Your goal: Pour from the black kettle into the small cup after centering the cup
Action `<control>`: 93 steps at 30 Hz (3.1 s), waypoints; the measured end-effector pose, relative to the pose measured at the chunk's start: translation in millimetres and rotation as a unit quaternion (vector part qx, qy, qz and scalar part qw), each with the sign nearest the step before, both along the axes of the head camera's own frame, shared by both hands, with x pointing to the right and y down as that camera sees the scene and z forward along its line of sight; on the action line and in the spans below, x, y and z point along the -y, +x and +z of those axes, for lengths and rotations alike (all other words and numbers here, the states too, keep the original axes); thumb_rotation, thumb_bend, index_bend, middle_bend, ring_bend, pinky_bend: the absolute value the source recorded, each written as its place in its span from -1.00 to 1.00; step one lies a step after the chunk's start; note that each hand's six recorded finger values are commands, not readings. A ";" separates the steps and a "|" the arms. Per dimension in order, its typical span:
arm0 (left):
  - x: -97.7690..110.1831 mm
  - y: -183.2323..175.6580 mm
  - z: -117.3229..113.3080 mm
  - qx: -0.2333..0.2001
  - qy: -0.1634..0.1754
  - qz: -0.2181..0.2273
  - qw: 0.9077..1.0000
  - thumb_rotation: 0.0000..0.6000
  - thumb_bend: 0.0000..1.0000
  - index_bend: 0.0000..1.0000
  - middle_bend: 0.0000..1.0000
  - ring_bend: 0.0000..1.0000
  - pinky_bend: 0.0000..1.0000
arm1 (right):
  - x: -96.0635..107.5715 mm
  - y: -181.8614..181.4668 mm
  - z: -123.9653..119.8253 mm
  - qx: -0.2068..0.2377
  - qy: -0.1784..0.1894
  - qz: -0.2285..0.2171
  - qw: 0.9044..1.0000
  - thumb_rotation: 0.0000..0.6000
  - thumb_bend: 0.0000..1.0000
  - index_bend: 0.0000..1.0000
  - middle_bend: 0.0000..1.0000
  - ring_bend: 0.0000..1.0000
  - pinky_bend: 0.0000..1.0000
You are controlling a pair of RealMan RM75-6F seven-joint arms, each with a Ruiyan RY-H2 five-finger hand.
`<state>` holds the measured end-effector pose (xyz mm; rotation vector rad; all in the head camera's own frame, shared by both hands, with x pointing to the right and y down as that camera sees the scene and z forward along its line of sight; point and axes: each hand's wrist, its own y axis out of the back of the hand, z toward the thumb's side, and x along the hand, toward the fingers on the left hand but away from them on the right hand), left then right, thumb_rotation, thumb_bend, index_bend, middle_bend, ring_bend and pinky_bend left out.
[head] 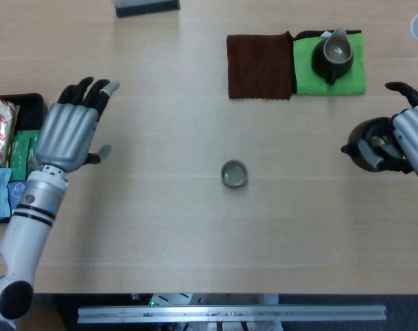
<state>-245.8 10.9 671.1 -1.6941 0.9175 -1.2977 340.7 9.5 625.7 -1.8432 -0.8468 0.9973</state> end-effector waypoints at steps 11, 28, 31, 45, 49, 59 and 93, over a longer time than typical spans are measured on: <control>-44.9 -39.7 -12.7 -0.005 0.024 -0.014 1.000 1.00 -0.56 -0.82 -0.75 -0.84 -0.71 | -1.0 -31.2 18.3 0.002 -0.013 -0.023 1.000 0.73 -0.23 1.00 0.99 1.00 -0.66; -89.3 -45.9 -24.9 -0.010 0.008 -0.013 1.000 1.00 -0.56 -0.80 -0.75 -0.84 -0.71 | -10.6 -82.0 43.4 0.011 -0.031 -0.065 0.997 0.77 -0.23 1.00 0.99 1.00 -0.66; -90.4 -44.3 -29.1 -0.011 0.011 -0.010 1.000 1.00 -0.55 -0.81 -0.75 -0.84 -0.71 | -12.9 -91.9 48.7 0.014 -0.035 -0.073 0.997 0.78 -0.23 1.00 0.99 1.00 -0.66; -93.9 -45.9 -44.1 -0.018 0.024 -0.013 0.999 1.00 -0.56 -0.80 -0.75 -0.84 -0.71 | -15.2 -126.7 79.9 0.002 -0.055 -0.090 0.994 0.81 -0.23 1.00 0.99 1.00 -0.66; -93.9 -47.7 -45.5 -0.018 0.025 -0.017 0.999 1.00 -0.56 -0.81 -0.75 -0.84 -0.71 | -13.4 -136.0 87.4 -0.004 -0.058 -0.097 0.994 0.81 -0.23 1.00 0.99 1.00 -0.66; -94.3 -52.0 -47.5 -0.021 0.028 -0.026 0.999 1.00 -0.56 -0.80 -0.75 -0.84 -0.71 | -7.9 -155.9 98.4 -0.025 -0.058 -0.118 0.991 0.83 -0.23 1.00 0.99 1.00 -0.66; -97.8 -55.8 -45.9 -0.043 0.030 -0.043 0.998 1.00 -0.56 -0.80 -0.75 -0.84 -0.71 | -3.5 -197.3 97.7 -0.130 -0.018 -0.206 0.970 0.84 -0.23 1.00 0.99 1.00 -0.66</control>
